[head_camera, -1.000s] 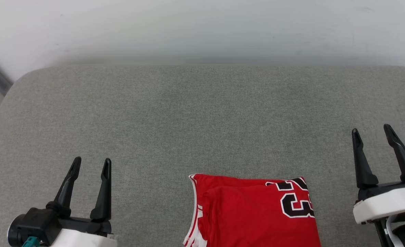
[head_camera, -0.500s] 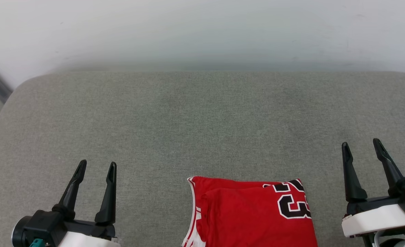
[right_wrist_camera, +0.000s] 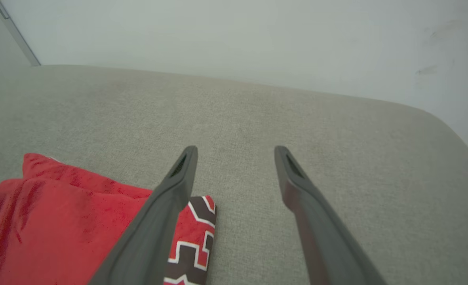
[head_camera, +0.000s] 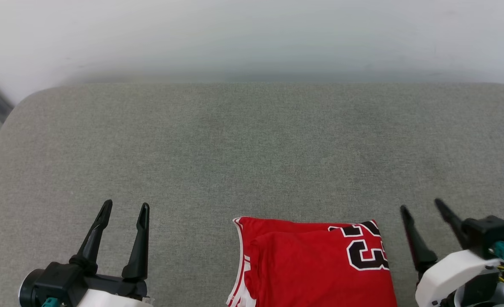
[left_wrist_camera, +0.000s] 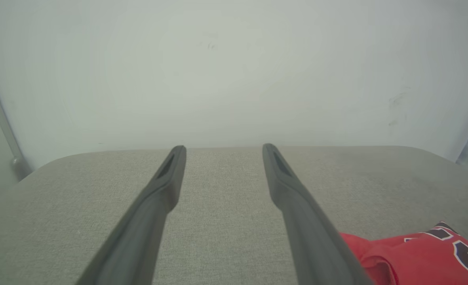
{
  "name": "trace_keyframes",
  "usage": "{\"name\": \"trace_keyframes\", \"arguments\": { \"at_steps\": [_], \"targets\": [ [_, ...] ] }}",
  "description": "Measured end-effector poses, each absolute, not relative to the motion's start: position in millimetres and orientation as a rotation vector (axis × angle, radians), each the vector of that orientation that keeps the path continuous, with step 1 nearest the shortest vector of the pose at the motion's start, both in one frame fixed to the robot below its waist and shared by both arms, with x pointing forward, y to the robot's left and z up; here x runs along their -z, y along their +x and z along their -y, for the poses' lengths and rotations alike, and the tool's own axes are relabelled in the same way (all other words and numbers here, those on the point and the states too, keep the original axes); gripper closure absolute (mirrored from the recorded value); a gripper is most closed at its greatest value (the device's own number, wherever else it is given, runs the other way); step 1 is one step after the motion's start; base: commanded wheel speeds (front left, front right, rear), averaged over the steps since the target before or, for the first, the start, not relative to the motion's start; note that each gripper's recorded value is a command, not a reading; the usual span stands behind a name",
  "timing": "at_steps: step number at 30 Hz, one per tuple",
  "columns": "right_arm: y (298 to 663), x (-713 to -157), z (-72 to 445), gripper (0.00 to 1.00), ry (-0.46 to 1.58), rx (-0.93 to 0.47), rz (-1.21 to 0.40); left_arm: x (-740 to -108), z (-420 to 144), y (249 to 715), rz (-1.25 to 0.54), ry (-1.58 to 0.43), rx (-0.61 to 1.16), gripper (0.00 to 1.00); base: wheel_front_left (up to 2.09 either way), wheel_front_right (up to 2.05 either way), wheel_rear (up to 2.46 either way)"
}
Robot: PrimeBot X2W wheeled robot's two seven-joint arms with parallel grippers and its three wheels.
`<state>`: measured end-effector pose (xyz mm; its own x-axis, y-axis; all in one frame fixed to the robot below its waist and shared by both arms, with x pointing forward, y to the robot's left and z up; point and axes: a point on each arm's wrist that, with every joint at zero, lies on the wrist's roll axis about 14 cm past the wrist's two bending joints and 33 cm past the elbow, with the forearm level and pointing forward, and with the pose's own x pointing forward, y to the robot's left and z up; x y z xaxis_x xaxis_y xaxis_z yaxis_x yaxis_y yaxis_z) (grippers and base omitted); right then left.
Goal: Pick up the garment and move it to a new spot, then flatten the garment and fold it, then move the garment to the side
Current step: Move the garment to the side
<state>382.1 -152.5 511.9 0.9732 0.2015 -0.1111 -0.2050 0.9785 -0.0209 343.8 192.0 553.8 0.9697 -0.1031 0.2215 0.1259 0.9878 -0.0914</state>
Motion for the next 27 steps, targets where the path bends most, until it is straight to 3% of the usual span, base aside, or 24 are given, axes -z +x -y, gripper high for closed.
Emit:
{"name": "trace_keyframes", "arguments": {
  "at_steps": [12,27],
  "targets": [
    [348.6,-430.2,136.8,0.00,0.019,-0.299,-0.739,-543.6,-189.6,354.1,0.184,-0.093,0.130,0.00,0.00,0.00,0.00],
    [337.3,-368.0,104.7,0.00,0.042,-0.357,-1.007,-529.7,-204.5,354.6,0.134,-0.060,0.086,0.00,0.00,0.00,0.00]
  ]
}}
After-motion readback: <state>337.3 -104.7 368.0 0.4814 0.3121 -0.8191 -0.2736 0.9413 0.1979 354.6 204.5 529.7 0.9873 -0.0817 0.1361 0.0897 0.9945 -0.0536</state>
